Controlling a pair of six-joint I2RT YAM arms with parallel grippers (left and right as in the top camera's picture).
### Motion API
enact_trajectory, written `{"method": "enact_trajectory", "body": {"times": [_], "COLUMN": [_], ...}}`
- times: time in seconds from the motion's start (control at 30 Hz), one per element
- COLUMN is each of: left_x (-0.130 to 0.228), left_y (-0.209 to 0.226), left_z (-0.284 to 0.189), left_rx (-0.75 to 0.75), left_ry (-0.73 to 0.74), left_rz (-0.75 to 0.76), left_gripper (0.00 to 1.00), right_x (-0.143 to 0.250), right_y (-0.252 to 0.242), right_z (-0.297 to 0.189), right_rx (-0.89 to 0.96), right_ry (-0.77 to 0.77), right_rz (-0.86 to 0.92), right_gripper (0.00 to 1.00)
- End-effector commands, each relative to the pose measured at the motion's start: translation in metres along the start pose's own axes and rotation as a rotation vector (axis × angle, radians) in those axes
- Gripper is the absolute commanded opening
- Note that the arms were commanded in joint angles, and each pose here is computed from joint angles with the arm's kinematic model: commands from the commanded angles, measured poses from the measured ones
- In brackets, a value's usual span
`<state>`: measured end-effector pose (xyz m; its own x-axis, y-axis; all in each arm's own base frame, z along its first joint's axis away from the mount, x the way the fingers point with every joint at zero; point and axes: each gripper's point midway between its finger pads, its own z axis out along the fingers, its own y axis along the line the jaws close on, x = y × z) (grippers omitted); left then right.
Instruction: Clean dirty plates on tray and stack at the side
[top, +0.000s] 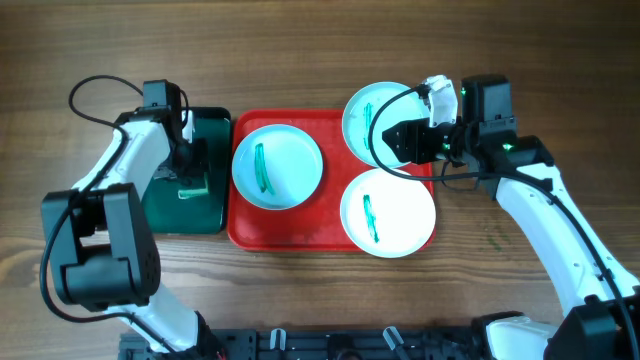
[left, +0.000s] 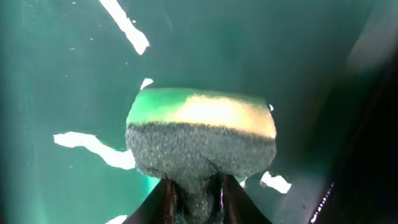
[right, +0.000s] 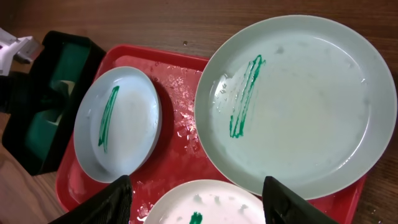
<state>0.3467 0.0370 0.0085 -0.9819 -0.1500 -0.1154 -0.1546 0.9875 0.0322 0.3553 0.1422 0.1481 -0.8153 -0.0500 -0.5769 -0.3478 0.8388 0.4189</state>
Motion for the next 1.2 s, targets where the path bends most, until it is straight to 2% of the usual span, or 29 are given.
{"method": "enact_trajectory", "body": {"times": [0.0,0.03,0.2,0.4,0.57,0.87,1.0,1.17], "left_x": [0.007,0.01,0.01,-0.03,-0.045,-0.027,-0.026,-0.027], "left_y": [-0.002,-0.003,0.001,0.011,0.012,-0.009,-0.023,-0.026], "left_z": [0.018,0.02,0.01,-0.063,-0.11,-0.117,-0.12,-0.12], "left_rx": [0.004,0.006,0.0,0.006,0.014,0.129,0.214,0.221], "left_ry": [0.051,0.059,0.066,-0.068,-0.174,-0.117,-0.107,-0.108], "left_rz": [0.02,0.02,-0.014,-0.067,-0.069,-0.058,-0.066,-0.106], "left_gripper": [0.13,0.05,0.04,0.04,0.04,0.04,0.04,0.04], "right_x": [0.0,0.001,0.003,0.008,0.007,0.049,0.063,0.065], "right_y": [-0.002,-0.002,0.002,0.029,0.049,0.051,0.049,0.059], "right_z": [0.004,0.004,0.006,0.015,0.031,0.114,0.137,0.15], "right_rx": [0.009,0.009,0.004,-0.036,-0.026,-0.042,-0.049,-0.084], "right_ry": [0.014,0.018,0.026,0.045,0.033,0.173,0.209,0.202], "right_rz": [0.01,0.013,0.033,0.051,0.07,0.146,0.17,0.166], "right_gripper": [0.67,0.66,0.61,0.41,0.35,0.35,0.34,0.31]}}
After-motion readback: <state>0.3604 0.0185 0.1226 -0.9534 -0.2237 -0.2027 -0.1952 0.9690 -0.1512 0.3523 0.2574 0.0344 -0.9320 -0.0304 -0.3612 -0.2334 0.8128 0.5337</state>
